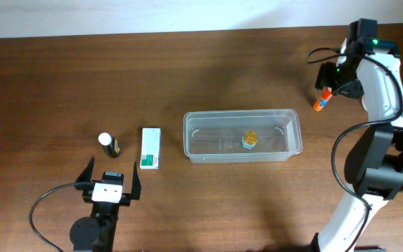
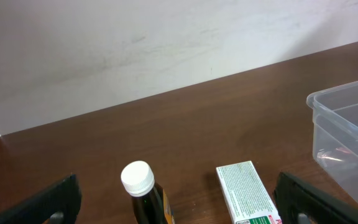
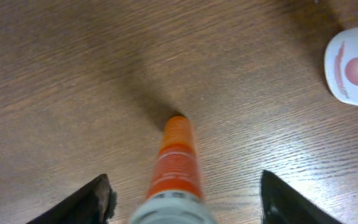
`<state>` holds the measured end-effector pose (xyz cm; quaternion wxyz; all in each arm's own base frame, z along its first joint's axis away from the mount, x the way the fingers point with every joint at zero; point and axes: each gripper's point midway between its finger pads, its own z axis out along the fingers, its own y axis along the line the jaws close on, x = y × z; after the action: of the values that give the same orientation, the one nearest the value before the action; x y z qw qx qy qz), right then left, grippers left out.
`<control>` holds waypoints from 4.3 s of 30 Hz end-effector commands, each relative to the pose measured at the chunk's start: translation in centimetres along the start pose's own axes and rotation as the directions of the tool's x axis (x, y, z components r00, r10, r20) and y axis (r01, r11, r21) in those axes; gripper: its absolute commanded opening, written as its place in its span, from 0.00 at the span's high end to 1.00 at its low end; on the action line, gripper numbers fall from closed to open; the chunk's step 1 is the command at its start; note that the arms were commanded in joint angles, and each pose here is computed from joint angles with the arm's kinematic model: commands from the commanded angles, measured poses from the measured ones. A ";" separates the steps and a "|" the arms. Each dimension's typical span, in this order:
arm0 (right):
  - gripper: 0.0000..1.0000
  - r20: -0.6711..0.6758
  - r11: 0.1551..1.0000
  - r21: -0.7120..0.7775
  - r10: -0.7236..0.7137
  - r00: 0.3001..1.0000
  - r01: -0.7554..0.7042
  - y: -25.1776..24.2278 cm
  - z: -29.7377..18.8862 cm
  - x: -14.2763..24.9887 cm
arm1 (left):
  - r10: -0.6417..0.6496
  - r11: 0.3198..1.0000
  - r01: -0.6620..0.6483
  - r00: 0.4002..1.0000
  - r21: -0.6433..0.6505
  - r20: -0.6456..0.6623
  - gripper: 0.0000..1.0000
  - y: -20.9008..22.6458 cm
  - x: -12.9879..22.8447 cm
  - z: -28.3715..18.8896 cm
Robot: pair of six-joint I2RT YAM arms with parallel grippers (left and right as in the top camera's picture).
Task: Pack container
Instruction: 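Lower right gripper and grasp the orange tube by its top, then carry the orange tube into the container and release it upright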
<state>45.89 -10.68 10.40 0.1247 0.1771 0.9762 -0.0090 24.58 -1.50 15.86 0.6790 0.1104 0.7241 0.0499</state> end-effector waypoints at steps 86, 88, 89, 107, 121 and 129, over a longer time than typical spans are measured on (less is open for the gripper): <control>0.78 -0.115 0.955 -0.136 -0.280 0.953 0.264 10.2 -5.5 14.0 | 0.005 1.000 -0.005 1.000 0.023 0.003 0.01 -0.4 -0.1 -0.1; 0.74 -0.106 0.954 -0.137 -0.280 0.954 0.265 10.3 -5.0 13.9 | 0.005 1.000 -0.005 1.000 0.022 0.003 0.01 -0.4 -0.1 -0.1; 0.74 -0.103 0.954 -0.138 -0.280 0.955 0.265 10.3 -4.8 13.9 | 0.005 1.000 -0.005 1.000 0.023 0.003 0.01 -0.4 -0.1 -0.1; 0.73 -0.105 0.955 -0.137 -0.280 0.954 0.265 10.7 -3.0 13.4 | 0.005 1.000 -0.005 1.000 0.023 0.003 0.01 -0.4 -0.1 -0.1; 0.59 -0.076 0.953 -0.141 -0.279 0.957 0.266 11.2 -3.0 12.2 | 0.005 1.000 -0.005 1.000 0.022 0.003 0.01 -0.4 -0.1 -0.1; 0.40 0.016 0.962 -0.045 -0.270 0.963 0.270 10.3 -8.1 8.4 | 0.005 1.000 -0.005 1.000 0.023 0.003 0.01 -0.4 -0.1 -0.1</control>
<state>38.27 3.56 13.23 0.0923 0.0371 0.9945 0.0335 24.57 -1.50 15.86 0.6792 0.1104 0.7239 0.0499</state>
